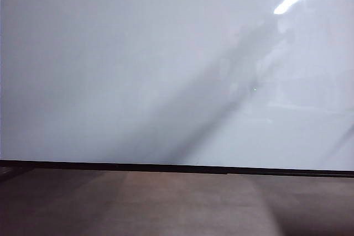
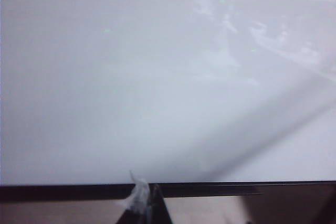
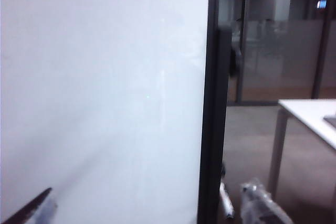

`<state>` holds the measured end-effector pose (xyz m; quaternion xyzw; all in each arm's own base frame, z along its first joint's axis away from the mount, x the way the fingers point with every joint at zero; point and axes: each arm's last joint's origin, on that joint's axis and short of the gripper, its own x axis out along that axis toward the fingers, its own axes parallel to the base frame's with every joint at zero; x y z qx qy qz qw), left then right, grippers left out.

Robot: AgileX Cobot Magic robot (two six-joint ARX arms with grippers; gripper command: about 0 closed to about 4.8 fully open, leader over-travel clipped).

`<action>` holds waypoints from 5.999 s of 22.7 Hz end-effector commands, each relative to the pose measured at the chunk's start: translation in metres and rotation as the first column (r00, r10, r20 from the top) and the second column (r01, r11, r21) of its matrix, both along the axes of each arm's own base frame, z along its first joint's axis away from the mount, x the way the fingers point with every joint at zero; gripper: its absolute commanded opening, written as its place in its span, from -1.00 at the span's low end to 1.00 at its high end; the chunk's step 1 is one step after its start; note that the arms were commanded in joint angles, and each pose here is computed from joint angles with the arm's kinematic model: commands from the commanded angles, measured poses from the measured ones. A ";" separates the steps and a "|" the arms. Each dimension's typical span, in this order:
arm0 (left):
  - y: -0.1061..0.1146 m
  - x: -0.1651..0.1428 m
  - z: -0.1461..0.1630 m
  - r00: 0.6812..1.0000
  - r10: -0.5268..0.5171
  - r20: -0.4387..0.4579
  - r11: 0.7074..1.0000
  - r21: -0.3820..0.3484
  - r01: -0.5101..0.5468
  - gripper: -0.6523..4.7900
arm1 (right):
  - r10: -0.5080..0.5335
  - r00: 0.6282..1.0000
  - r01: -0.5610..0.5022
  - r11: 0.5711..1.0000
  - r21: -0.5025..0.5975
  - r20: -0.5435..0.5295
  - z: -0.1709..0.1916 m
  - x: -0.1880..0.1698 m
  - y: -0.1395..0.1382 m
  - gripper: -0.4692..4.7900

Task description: Reach to the right to find the marker pen, pick it up, and write the number 0 on the whiteboard.

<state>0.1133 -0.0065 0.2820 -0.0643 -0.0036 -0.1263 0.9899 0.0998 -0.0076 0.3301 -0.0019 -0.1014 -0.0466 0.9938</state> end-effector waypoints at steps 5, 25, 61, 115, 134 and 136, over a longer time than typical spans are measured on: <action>-0.051 0.064 0.067 0.890 -0.430 0.151 0.902 0.032 0.431 -0.78 | -0.095 0.995 0.094 0.985 -0.142 0.003 0.030 0.044 -0.010 0.95; -0.206 0.129 0.010 0.619 -0.784 -0.043 0.588 0.267 0.763 -0.78 | -0.047 0.989 0.026 0.990 -0.141 -0.143 -0.150 0.199 -0.119 0.97; -0.207 0.132 0.007 0.619 -0.785 -0.025 0.578 0.329 0.746 -0.78 | 0.013 0.982 -0.049 0.981 -0.190 -0.187 -0.184 0.269 -0.159 0.39; -0.181 0.115 0.123 0.719 -0.689 -0.095 0.684 0.242 0.688 -0.78 | -0.100 0.963 0.116 0.992 0.051 -0.250 -0.004 0.134 -0.065 -0.83; -0.150 0.082 0.168 0.823 -0.568 0.027 0.772 0.365 0.521 -0.78 | 0.299 0.942 -0.309 0.950 -0.048 -0.153 0.116 0.161 0.068 -0.83; -0.150 0.082 0.169 0.822 -0.569 0.031 0.772 0.365 0.521 -0.78 | 0.310 0.938 -0.321 0.946 -0.049 -0.157 0.120 0.168 0.072 -0.83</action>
